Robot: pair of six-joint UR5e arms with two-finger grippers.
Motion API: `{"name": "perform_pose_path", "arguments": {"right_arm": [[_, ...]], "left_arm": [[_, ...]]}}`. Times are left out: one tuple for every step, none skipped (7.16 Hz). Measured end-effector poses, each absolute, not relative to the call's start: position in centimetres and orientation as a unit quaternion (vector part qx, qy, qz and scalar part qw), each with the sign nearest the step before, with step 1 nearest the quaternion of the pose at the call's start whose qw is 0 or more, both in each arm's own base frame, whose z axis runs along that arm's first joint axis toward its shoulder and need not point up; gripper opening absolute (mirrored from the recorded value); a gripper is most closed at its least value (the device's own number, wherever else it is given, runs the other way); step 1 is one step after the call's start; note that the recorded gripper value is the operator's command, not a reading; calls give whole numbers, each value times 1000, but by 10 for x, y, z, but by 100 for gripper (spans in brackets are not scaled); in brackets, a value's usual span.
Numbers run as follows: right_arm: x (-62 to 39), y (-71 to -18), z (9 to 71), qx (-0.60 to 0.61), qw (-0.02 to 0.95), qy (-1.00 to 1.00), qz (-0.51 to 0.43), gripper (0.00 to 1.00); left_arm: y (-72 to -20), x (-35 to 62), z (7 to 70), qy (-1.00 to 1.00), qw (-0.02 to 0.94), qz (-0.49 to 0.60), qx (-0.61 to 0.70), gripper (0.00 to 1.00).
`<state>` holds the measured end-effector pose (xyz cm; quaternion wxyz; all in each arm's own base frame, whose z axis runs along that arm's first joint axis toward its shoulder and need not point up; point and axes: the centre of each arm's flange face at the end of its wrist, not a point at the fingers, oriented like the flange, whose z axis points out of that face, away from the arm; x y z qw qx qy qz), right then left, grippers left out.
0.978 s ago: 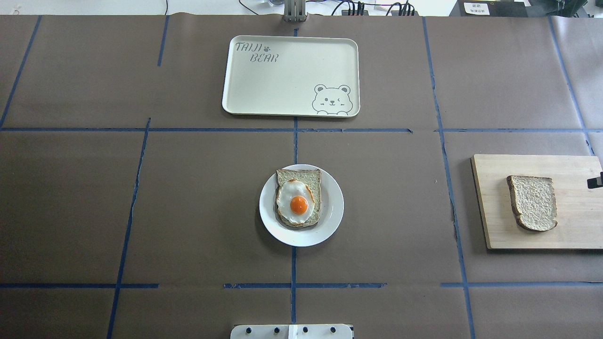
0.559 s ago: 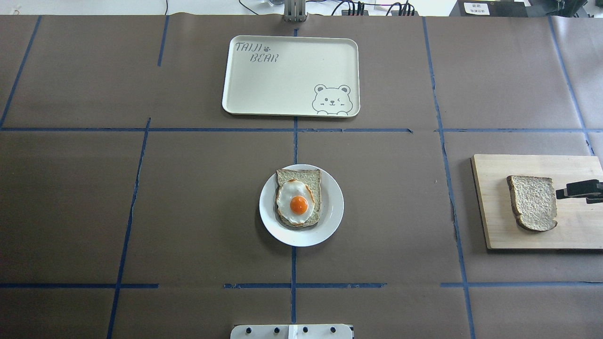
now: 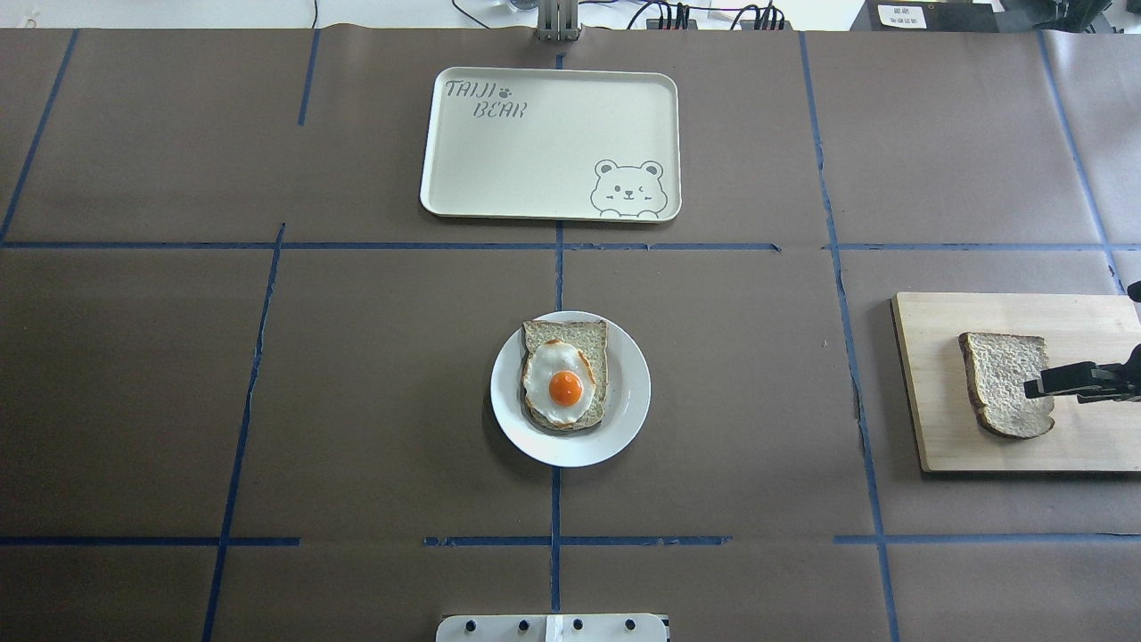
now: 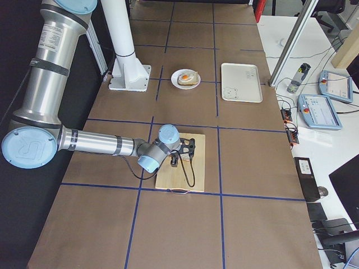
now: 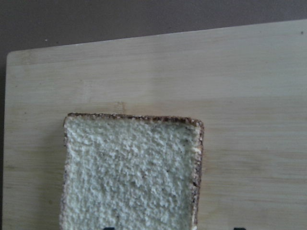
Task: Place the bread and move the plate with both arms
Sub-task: 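Lower the right gripper onto the bread slice on the bamboo board and grasp it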
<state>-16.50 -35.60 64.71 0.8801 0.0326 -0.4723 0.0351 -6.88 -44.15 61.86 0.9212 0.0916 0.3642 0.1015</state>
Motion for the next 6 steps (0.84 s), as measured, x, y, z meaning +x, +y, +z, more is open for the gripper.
{"name": "perform_pose_path", "arguments": {"right_arm": [[-170,-355,647,32,881,-471,30,77],[-173,-354,646,32,881,-471,27,71],[-174,-354,646,32,881,-471,26,58],[-176,-354,644,31,881,-472,26,33],[-178,-354,643,31,880,-473,24,10],[-180,-354,641,33,880,-474,20,3]], "left_arm": [[-441,-69,619,364,921,101,91,100],[-441,-69,620,364,921,101,91,100],[-441,-69,620,364,921,101,90,100],[-441,-69,621,364,922,101,90,100],[-441,-69,621,364,922,101,90,100],[-441,-69,621,364,922,101,89,100]]}}
